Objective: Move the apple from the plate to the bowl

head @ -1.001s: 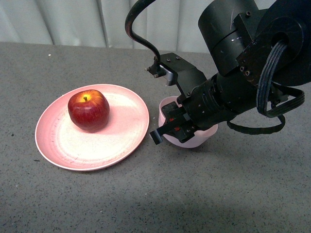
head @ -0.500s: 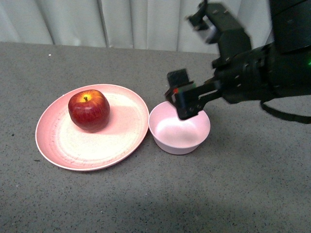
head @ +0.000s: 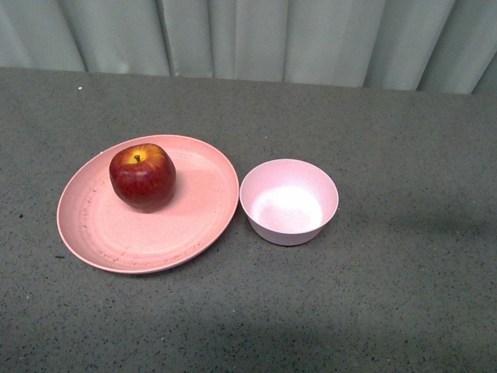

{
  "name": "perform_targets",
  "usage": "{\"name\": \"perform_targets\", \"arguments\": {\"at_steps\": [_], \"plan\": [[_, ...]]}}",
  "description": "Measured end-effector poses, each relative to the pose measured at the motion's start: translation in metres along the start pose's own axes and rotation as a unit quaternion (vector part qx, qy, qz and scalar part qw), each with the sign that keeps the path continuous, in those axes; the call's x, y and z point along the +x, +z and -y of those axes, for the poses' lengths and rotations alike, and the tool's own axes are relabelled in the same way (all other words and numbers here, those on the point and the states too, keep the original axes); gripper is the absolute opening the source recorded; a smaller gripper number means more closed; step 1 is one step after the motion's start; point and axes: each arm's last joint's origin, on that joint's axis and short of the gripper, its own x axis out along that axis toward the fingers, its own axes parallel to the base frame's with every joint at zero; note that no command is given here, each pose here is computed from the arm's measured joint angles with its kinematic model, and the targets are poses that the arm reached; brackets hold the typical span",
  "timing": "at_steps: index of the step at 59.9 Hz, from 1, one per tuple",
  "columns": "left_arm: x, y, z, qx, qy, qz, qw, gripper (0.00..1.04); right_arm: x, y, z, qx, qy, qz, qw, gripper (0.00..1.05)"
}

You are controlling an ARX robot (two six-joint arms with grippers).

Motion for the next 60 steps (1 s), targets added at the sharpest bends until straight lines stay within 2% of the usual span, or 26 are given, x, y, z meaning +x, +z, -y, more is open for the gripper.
{"name": "perform_targets", "arguments": {"at_steps": [6,15,35,41,60], "plan": [[0.0,0.0,0.0,0.0,0.0,0.0,1.0,0.98,-0.023,-0.003,0.011,-0.001,0.004,-0.006,1.0,0.26],[0.0,0.0,0.0,0.0,0.0,0.0,1.0,0.98,-0.042,-0.003,0.021,-0.001,0.002,-0.008,1.0,0.01],[0.0,0.0,0.0,0.0,0.0,0.0,1.0,0.98,-0.078,-0.002,0.037,-0.002,0.013,-0.007,1.0,0.01],[0.0,0.0,0.0,0.0,0.0,0.0,1.0,0.98,-0.086,-0.002,0.043,-0.002,0.0,-0.007,1.0,0.01],[0.0,0.0,0.0,0.0,0.0,0.0,1.0,0.98,-0.106,-0.001,0.044,-0.002,0.001,-0.004,1.0,0.01]]}}
